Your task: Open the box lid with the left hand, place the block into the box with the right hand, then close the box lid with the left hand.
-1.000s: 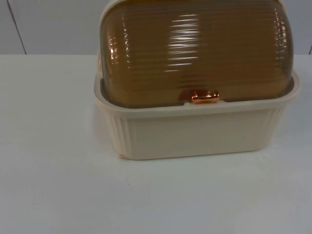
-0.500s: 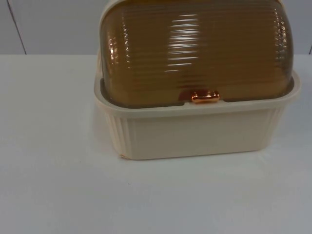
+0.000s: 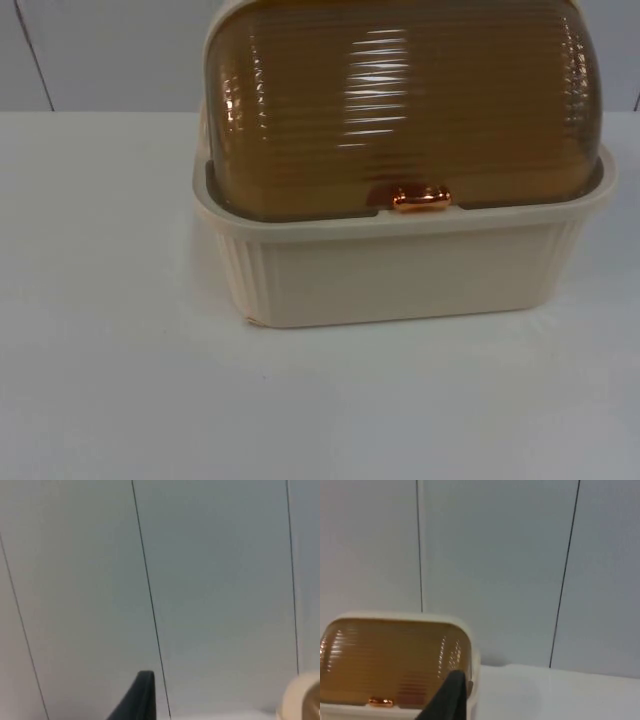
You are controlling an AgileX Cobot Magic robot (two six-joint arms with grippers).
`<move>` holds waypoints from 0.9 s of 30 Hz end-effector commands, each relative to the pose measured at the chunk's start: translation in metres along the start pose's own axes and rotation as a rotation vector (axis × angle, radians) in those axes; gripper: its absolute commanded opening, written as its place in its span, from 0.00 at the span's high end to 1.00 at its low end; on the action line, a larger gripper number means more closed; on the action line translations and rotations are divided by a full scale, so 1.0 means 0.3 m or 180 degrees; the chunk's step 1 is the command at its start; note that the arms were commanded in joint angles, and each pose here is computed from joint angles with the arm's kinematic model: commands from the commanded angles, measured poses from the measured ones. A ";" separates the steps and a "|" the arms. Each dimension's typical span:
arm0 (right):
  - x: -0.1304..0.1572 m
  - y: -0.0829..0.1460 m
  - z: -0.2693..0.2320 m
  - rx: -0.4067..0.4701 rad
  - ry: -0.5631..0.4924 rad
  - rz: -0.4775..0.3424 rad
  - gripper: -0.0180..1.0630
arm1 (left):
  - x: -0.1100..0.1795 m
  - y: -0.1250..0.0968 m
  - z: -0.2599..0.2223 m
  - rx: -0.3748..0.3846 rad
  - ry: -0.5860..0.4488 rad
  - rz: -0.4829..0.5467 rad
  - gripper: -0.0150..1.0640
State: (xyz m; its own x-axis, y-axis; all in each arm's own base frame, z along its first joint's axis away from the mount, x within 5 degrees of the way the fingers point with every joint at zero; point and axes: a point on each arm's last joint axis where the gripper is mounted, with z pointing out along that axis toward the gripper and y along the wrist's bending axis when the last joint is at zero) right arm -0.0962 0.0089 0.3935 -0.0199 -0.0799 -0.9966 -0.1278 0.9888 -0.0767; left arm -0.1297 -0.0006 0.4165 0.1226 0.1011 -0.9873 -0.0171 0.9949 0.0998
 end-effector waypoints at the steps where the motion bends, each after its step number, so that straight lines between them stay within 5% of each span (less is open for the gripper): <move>1: 0.018 -0.008 0.022 0.0079 0.0026 -0.0032 0.01 | 0.047 -0.003 0.059 0.0036 0.0223 -0.0042 0.02; 12: 0.154 -0.036 0.152 0.0179 0.0670 0.0101 0.01 | 0.305 -0.030 0.262 0.0114 0.1278 -0.0146 0.02; 27: 0.341 -0.033 0.279 0.0132 0.1377 0.0162 0.01 | 0.447 -0.047 0.339 0.0160 0.1656 -0.0161 0.02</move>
State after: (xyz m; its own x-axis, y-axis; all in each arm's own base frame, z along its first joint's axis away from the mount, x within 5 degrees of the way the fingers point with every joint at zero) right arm -0.0153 0.0021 0.2924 -0.4452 -0.0634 -0.8932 -0.0760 0.9966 -0.0329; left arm -0.0141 -0.0001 0.2969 -0.3956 0.0613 -0.9164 0.0203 0.9981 0.0580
